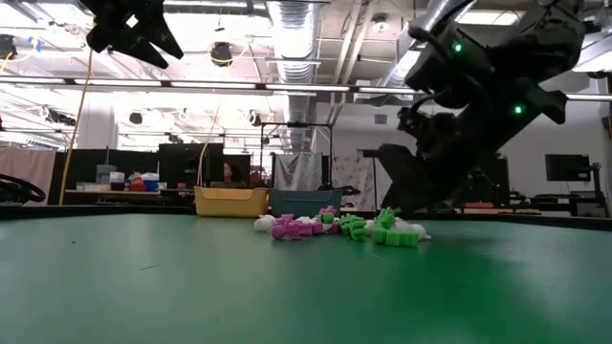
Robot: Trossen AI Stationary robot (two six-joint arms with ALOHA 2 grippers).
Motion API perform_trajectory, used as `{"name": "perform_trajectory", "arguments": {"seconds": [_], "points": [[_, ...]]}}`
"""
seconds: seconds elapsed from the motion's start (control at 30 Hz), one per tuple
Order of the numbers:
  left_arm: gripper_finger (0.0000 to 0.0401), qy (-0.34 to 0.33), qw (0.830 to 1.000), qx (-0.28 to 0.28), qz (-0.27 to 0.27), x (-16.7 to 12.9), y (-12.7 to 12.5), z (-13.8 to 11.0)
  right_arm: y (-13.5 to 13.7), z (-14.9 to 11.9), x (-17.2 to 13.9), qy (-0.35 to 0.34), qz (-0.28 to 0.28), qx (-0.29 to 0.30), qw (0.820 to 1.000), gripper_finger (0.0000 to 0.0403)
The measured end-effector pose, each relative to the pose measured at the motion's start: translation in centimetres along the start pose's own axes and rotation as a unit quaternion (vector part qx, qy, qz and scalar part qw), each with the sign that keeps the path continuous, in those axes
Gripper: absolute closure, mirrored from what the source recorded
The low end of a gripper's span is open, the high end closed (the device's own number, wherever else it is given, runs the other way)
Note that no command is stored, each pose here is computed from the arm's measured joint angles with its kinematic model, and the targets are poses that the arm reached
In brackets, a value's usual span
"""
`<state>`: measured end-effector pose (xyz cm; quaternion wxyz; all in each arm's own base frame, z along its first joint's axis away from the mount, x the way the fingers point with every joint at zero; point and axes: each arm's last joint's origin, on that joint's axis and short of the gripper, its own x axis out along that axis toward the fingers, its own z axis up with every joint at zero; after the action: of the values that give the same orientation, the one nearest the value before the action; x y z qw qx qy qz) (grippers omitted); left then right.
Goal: Sort Halloween decoration
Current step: Put the white ghost into the orange bin
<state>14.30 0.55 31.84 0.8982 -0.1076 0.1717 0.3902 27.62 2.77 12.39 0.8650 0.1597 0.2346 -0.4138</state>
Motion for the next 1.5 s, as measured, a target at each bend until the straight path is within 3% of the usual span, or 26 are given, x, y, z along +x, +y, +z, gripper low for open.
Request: {"name": "perform_trajectory", "arguments": {"seconds": [0.23, 0.47, 0.73, 0.97, 1.27, 1.5], "points": [[0.0170, 0.001, 1.000, 0.000, 0.000, 0.0, 0.0, 0.0, -0.6, -0.2, 0.4, 0.007, 0.014, -0.004, 1.000, 0.0203], [0.0170, 0.001, 1.000, -0.002, -0.001, 0.0, 0.0, 0.0, -2.1, -0.4, 1.4, 0.027, 0.134, -0.056, 0.989, 0.0203], [0.0170, 0.001, 1.000, -0.016, 0.000, 0.0, 0.0, 0.0, -3.8, 0.5, 3.1, 0.023, 0.124, -0.130, 0.983, 0.0203], [0.0170, -0.001, 1.000, -0.016, 0.003, 0.0, 0.0, 0.0, -4.7, 1.8, 4.4, 0.025, 0.192, -0.169, 0.967, 0.0208], [0.0170, -0.005, 1.000, -0.025, 0.011, 0.0, 0.1, 0.0, -7.1, 0.4, 4.4, 0.015, 0.190, -0.162, 0.968, 0.0233], [0.0170, -0.015, 0.999, -0.032, 0.026, 0.0, 0.2, 0.1, -7.3, -0.1, 4.1, 0.011, 0.192, -0.194, 0.962, 0.0234]]}}
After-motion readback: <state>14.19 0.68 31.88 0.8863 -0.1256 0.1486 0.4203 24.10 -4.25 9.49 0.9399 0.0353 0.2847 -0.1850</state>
